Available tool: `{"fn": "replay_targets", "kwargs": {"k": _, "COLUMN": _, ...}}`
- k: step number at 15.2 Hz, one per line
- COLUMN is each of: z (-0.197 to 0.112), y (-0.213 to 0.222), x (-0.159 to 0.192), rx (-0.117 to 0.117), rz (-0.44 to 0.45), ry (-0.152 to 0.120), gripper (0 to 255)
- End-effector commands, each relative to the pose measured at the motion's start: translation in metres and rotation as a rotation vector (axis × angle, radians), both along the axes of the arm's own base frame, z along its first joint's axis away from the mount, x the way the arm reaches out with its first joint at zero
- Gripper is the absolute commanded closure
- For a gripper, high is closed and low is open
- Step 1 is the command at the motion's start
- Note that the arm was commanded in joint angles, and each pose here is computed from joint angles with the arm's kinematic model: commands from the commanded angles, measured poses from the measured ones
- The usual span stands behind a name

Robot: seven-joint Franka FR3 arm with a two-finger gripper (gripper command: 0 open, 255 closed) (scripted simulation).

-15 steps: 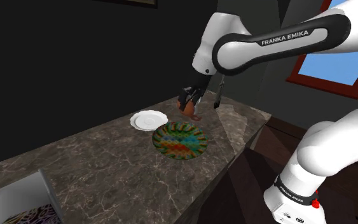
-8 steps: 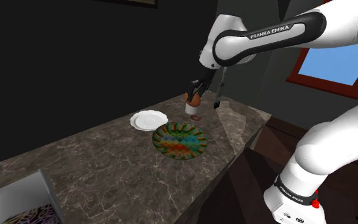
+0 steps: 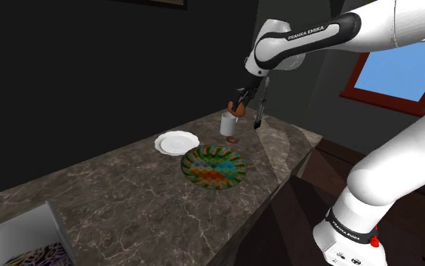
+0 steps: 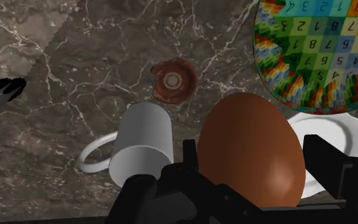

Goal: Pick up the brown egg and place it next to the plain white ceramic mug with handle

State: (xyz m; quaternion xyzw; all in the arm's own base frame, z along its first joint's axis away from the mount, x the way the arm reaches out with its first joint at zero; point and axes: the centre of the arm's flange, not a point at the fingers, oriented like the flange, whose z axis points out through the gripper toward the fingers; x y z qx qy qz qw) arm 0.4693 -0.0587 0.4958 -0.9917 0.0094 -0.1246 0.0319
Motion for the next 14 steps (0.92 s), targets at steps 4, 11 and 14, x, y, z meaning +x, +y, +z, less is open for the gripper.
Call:
{"fn": "replay_targets", "kwargs": {"k": 4, "z": 0.001, "y": -0.063, "x": 0.021, "rx": -0.001, "rz": 0.001, "ry": 0.0, "gripper": 255}}
{"fn": "replay_targets", "kwargs": {"k": 11, "z": 0.001, "y": -0.151, "x": 0.048, "rx": -0.001, "rz": 0.001, "ry": 0.0, "gripper": 255}}
{"fn": "replay_targets", "kwargs": {"k": 14, "z": 0.001, "y": -0.189, "x": 0.06, "rx": -0.001, "rz": 0.001, "ry": 0.0, "gripper": 255}}
